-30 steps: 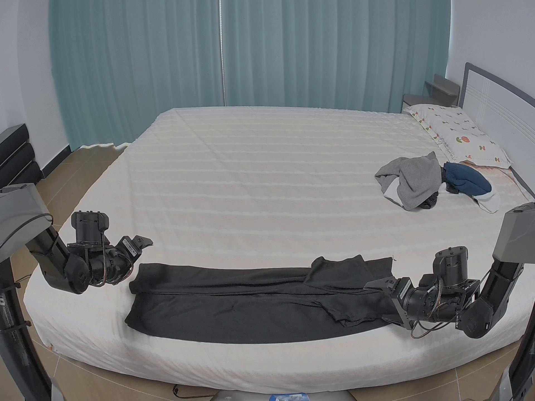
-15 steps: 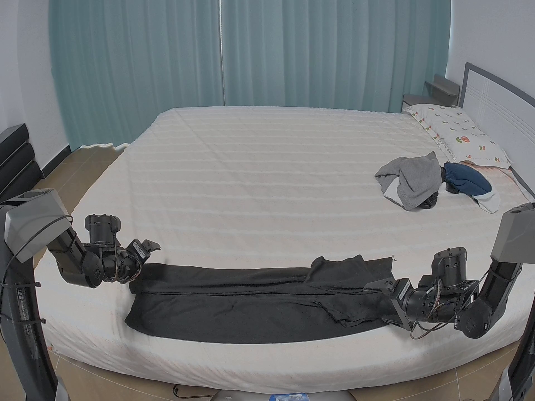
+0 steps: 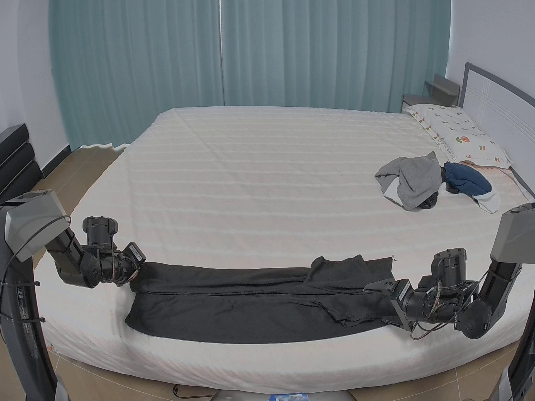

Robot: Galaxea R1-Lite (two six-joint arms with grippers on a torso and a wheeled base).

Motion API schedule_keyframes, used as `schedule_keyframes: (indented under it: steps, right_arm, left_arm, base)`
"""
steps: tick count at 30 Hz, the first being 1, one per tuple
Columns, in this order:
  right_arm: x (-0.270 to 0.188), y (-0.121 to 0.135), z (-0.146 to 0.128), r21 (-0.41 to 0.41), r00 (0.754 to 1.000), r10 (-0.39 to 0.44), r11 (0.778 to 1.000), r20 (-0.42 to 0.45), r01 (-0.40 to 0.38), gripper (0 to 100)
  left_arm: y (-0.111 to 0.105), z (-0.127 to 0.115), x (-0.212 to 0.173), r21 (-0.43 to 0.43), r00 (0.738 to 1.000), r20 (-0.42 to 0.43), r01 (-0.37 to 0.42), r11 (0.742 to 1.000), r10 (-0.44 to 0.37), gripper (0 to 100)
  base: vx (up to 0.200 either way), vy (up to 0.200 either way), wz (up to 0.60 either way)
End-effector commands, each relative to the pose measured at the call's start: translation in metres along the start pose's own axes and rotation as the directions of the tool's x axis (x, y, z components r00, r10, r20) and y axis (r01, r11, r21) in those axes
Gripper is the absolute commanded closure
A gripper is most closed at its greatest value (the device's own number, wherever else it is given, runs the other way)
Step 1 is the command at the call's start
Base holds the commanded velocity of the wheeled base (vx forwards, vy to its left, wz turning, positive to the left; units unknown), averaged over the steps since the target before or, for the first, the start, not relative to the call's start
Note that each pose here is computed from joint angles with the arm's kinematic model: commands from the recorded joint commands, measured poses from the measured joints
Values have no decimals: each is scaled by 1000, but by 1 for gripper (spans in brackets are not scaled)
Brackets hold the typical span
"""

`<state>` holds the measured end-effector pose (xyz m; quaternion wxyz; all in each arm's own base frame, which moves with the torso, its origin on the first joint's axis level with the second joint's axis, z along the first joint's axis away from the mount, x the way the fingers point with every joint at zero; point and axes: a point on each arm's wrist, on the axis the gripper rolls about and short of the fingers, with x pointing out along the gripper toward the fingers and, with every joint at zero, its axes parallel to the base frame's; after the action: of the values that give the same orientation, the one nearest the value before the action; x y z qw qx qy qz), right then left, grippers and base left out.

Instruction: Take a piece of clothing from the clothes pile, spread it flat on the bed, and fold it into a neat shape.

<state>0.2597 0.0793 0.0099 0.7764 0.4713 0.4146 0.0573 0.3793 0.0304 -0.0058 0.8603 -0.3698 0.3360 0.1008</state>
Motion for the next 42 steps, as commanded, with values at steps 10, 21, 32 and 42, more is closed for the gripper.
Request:
schedule_keyframes:
  steps: [10,21,32,42]
  right_arm:
    - [0,0,0,-2,1000,1,1000,0,-1,0]
    - [0,1,1,-2,1000,3,1000,4,-3,0]
    - [-2,1,1,0,1000,5,1000,8,-5,0]
    - [0,1,1,-2,1000,2,1000,4,-2,0]
  left_arm:
    - [3,13,5,-17,999,41,9,1000,-8,100]
    - [3,13,6,-24,999,35,13,1000,-13,0]
    - [6,4,-37,57,992,-79,105,993,-100,0]
    - [11,-21,-19,170,985,-147,116,979,-91,0]
  base:
    - [0,0,0]
    - [0,0,0]
    - [0,0,0]
    - [0,0,0]
